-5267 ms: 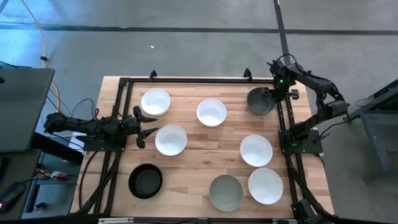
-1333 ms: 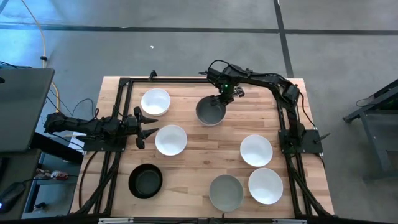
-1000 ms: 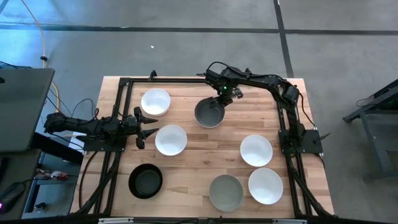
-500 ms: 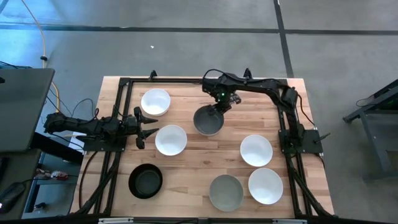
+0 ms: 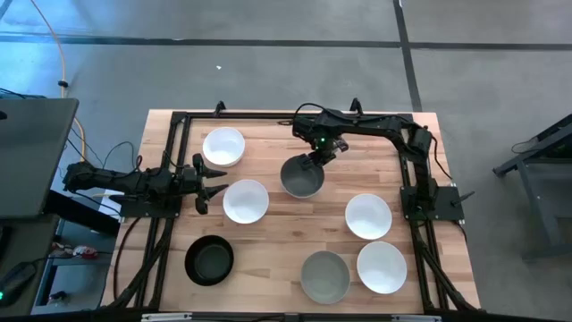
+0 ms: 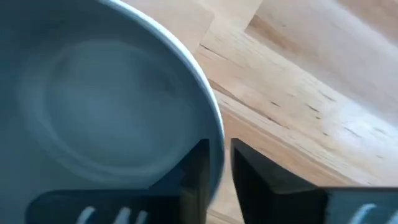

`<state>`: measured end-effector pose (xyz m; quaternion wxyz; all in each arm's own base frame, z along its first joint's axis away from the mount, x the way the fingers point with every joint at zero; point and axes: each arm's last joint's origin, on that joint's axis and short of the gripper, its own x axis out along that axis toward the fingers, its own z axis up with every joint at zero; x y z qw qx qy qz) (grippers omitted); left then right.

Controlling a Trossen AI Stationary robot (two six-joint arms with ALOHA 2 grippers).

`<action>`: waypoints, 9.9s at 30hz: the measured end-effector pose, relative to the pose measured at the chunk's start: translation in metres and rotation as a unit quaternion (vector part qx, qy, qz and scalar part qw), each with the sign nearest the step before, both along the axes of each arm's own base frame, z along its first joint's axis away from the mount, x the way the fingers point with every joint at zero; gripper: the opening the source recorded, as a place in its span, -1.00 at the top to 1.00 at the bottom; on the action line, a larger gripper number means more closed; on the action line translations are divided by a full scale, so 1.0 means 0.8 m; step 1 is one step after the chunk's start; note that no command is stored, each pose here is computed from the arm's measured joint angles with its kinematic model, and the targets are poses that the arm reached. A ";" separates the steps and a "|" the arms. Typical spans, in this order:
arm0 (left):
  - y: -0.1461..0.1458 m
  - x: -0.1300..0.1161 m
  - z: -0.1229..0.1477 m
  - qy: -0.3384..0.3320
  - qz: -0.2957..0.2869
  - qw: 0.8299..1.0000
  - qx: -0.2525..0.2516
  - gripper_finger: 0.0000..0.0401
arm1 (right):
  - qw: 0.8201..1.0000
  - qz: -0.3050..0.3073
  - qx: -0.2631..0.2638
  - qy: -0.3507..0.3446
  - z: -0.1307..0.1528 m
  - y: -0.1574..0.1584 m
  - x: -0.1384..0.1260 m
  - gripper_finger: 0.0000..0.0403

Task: Nest bowls inside each other
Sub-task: Stack the gray bowl on top of the white bowl, then stack the white bowl on top of the gray bowl

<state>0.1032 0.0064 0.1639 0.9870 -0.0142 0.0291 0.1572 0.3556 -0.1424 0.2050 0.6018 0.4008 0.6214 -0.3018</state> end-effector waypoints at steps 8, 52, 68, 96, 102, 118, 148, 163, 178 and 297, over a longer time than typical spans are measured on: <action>0.000 0.000 0.000 0.000 0.002 1.000 -0.001 0.09 | 1.000 0.008 -0.008 0.001 0.015 0.005 -0.007 0.47; 0.053 0.000 0.077 -0.117 0.455 0.875 -0.118 0.10 | 0.708 0.383 -0.427 -0.412 0.314 0.077 -0.157 0.46; 0.173 0.028 0.164 0.275 0.379 0.856 -0.219 0.10 | 0.740 0.423 -0.328 -0.407 0.294 0.085 -0.165 0.46; 0.271 0.027 0.079 0.535 0.301 0.738 -0.279 0.10 | 0.682 0.455 -0.308 -0.483 0.305 0.089 -0.159 0.46; 0.280 0.024 0.068 0.533 0.287 0.738 -0.298 0.10 | 0.645 0.469 -0.296 -0.526 0.312 0.091 -0.157 0.46; 0.295 0.028 0.039 0.552 0.265 0.723 -0.319 0.10 | 0.590 0.503 -0.253 -0.578 0.317 0.097 -0.156 0.46; 0.295 0.028 0.033 0.554 0.292 0.696 -0.351 0.40 | 0.596 0.509 -0.246 -0.571 0.314 0.097 -0.158 0.46; 0.291 0.032 0.032 0.546 0.285 0.697 -0.367 0.98 | 0.600 0.509 -0.242 -0.567 0.312 0.098 -0.158 0.46; 0.292 0.034 0.035 0.536 0.287 0.698 -0.378 1.00 | 0.600 0.522 -0.243 -0.556 0.308 0.098 -0.160 0.46; 0.263 0.374 0.064 0.531 -0.027 0.785 -0.318 0.89 | 0.599 0.555 -0.213 -0.537 0.297 0.095 -0.170 0.46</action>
